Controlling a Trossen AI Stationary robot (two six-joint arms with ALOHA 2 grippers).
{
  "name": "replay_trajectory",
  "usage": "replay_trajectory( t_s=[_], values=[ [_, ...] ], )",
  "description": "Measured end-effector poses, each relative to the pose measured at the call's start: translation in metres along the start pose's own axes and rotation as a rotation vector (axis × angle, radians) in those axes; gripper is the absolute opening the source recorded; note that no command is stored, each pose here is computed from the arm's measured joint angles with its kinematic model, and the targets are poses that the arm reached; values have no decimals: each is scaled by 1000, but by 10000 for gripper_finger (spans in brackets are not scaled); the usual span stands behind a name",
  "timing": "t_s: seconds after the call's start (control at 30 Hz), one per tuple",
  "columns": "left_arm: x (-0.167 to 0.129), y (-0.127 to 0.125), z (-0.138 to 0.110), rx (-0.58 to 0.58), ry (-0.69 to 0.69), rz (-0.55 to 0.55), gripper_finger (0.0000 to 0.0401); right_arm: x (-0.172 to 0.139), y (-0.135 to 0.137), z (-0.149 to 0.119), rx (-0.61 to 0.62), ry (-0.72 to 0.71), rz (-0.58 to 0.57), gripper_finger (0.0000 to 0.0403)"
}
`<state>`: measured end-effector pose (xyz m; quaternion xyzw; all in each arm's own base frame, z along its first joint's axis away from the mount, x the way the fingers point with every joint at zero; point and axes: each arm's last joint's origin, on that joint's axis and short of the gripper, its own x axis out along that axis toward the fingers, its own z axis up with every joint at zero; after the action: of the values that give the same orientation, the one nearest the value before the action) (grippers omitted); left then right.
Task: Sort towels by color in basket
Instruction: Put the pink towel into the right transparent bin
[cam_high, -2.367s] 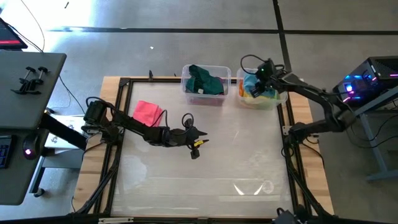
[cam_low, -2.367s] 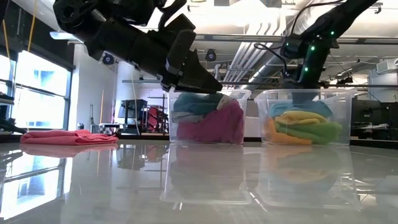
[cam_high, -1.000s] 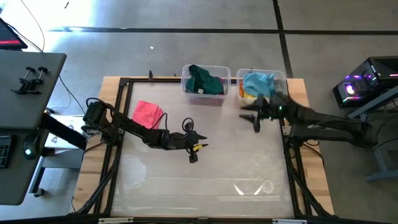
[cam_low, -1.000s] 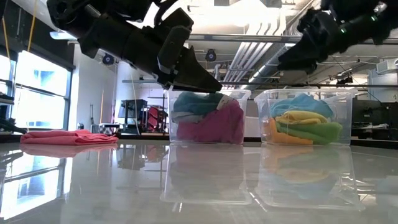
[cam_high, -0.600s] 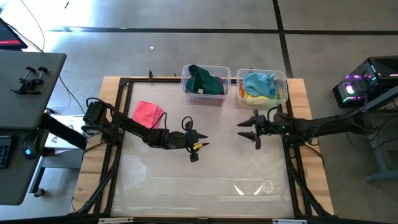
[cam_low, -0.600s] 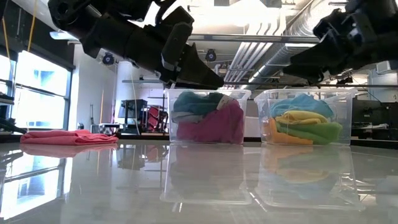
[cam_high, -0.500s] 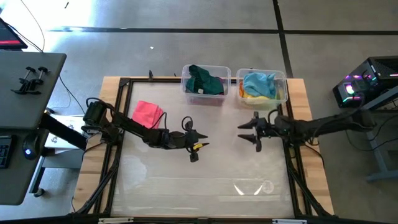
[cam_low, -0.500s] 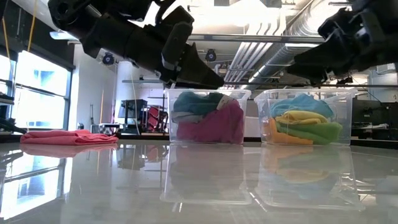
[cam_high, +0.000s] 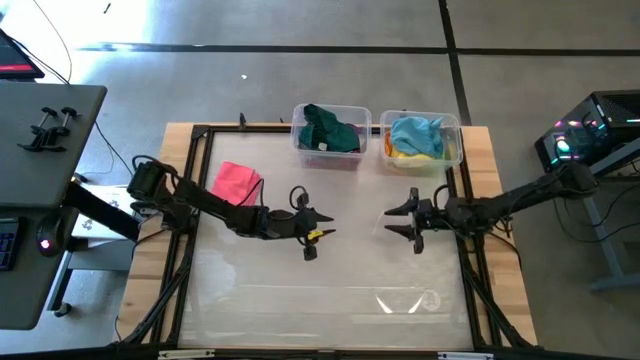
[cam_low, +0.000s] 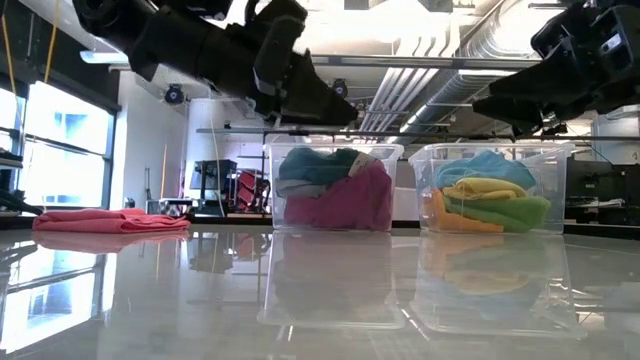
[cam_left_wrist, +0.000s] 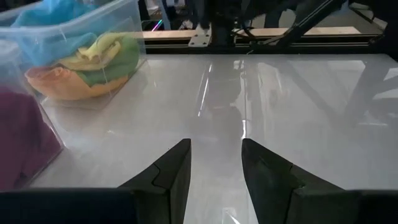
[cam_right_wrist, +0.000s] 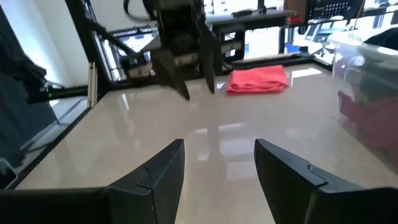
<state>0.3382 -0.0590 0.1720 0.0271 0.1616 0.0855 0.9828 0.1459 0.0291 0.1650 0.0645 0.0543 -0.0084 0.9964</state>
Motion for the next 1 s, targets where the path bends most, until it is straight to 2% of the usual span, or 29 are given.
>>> replay_trajectory(
  t_s=[0.27, 0.53, 0.83, 1.0],
  values=[
    [-21, -3, 16, 31, 25, -25, 131, 7, 9, -9, -16, 40, 41, 190],
    [-43, 1, 23, 75, 103, 14, 131, 19, 15, -15, -45, 17, 66, 190],
    [-55, 1, 11, 132, 209, 8, 131, 29, 17, -25, -50, 18, 69, 190],
    [-67, 7, -1, 67, 187, 11, 131, 33, 18, -28, -62, 12, 70, 190]
  ],
)
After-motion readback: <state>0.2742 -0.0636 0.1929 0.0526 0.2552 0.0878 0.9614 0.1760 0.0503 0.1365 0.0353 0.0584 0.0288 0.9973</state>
